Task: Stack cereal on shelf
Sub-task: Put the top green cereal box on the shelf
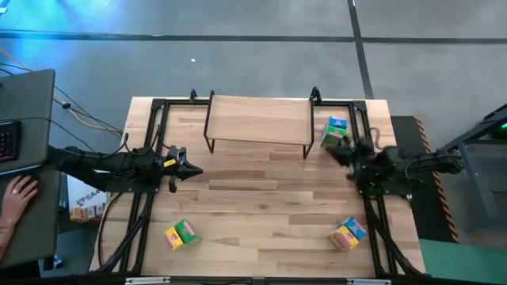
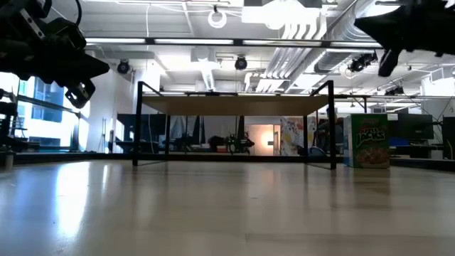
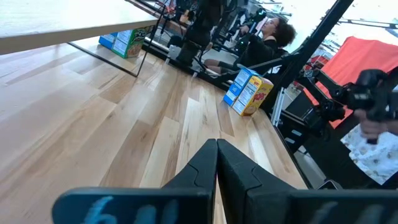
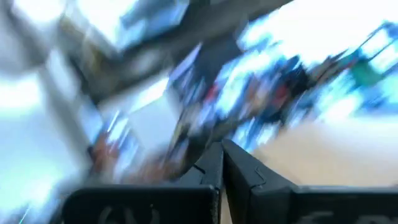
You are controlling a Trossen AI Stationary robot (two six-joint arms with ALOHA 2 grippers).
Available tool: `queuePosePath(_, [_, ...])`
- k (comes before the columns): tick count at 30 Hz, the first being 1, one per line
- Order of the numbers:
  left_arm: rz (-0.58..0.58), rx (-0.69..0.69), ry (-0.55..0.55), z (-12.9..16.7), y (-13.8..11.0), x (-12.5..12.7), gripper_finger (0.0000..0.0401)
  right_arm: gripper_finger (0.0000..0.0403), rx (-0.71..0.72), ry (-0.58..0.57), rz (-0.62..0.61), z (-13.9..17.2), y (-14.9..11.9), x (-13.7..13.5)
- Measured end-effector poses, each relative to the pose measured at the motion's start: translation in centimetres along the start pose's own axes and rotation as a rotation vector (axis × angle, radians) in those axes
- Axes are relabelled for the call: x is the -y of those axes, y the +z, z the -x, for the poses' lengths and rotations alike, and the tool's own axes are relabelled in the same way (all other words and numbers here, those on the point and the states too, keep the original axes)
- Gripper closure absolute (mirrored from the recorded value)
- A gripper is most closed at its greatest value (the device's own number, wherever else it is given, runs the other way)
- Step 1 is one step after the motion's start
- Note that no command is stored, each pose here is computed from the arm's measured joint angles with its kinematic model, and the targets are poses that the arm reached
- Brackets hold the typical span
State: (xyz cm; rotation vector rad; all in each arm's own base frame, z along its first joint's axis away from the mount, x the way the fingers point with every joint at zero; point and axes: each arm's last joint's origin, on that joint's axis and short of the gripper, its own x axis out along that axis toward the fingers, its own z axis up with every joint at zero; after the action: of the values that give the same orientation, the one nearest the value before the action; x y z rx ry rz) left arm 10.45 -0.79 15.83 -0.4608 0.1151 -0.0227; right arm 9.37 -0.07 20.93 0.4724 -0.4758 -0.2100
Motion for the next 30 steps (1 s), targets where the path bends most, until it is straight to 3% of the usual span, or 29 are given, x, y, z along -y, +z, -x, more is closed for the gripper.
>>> queuePosePath(5, [0.000, 0.000, 0.000, 0.0, 0.0, 0.0, 0.0398, 0.0402, 0.285, -0.184, -0.076, 0.3, 2.3, 0.1])
queuePosePath(10, [0.000, 0.000, 0.000, 0.0, 0.0, 0.0, 0.0398, 0.0402, 0.365, -0.250, -0.088, 0.2, 3.6, 0.0])
queuePosePath(15, [0.000, 0.000, 0.000, 0.0, 0.0, 0.0, 0.0398, 0.0369, 0.361, -0.452, -0.030, -1.8, 6.5, -1.0])
queuePosePath(20, [0.000, 0.000, 0.000, 0.0, 0.0, 0.0, 0.0398, 0.0261, 0.160, -0.655, 0.076, -4.2, 9.8, -2.3])
queuePosePath(24, [0.000, 0.000, 0.000, 0.0, 0.0, 0.0, 0.0398, 0.0164, -0.083, -0.884, 0.057, -4.7, 11.9, -2.5])
queuePosePath(27, [0.000, 0.000, 0.000, 0.0, 0.0, 0.0, 0.0398, 0.0126, -0.317, -1.060, 0.023, -4.8, 12.5, -2.1])
queuePosePath(30, [0.000, 0.000, 0.000, 0.0, 0.0, 0.0, 0.0398, 0.0116, -0.587, -1.144, -0.001, -5.5, 12.1, -1.4])
